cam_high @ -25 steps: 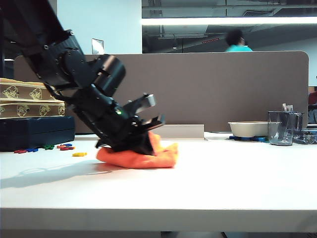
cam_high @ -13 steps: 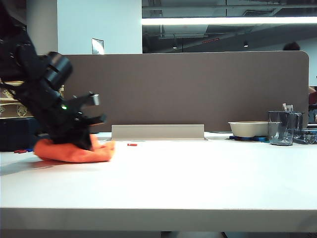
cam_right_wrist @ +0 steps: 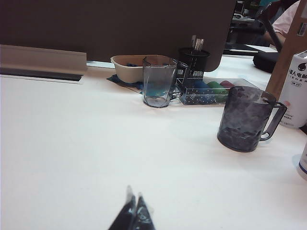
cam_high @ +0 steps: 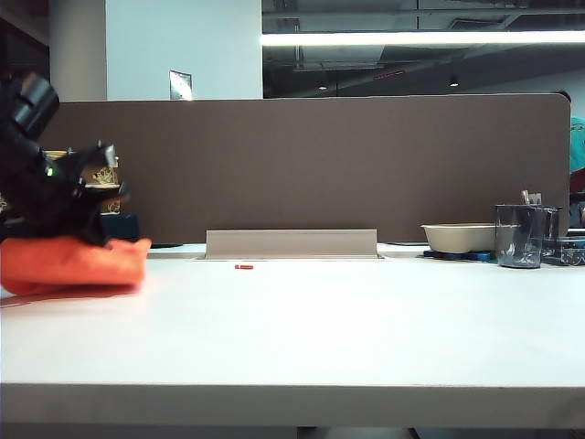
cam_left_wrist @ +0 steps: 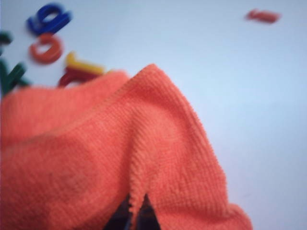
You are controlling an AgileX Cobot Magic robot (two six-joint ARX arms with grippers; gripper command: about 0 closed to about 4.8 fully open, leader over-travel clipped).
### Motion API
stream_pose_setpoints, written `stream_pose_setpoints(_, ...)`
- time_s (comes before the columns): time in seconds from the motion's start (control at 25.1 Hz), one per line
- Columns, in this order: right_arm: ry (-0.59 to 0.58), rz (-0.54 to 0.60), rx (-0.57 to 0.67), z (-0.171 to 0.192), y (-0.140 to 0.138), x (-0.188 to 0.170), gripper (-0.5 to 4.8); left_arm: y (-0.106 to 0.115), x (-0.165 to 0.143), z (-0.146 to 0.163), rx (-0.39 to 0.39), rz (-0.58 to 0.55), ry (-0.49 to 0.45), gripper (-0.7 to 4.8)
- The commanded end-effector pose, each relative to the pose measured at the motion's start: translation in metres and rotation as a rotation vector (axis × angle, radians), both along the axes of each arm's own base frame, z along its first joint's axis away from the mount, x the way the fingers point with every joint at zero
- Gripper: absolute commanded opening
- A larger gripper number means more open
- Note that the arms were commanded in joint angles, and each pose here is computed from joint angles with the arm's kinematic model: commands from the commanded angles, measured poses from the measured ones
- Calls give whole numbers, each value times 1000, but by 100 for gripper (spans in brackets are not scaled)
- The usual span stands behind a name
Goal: Use an orange cloth to wipe the letter magnets on the table away for a distance.
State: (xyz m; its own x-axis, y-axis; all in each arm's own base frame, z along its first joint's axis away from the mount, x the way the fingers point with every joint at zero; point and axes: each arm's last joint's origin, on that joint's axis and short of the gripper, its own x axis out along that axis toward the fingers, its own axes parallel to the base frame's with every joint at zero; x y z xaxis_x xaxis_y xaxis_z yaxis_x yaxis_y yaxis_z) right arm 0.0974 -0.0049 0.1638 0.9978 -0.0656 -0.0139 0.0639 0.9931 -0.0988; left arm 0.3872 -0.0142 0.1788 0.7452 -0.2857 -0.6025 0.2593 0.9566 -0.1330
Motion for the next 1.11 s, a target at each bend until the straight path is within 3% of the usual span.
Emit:
stream_pose_setpoints(0.04,-8,3,2,-1,0,0,0,-14,-2,36,-48,-97,-159,-6)
stream_pose_setpoints(0.2,-8,4,2,-1,0,0,0,-37,-13,84,-104,-172,-379,-6)
stream_pose_setpoints(0.64,-10,3,2,0,0,0,0,-98,1,136,-182,-297,-516,-6)
stream_pose_setpoints(0.8,-10,4,2,0,0,0,0,-131,25,126,-195,-343,-503,-6)
stream_pose_setpoints(1.11,-10,4,2,0,0,0,0,-168,57,89,-196,-385,-446,-6)
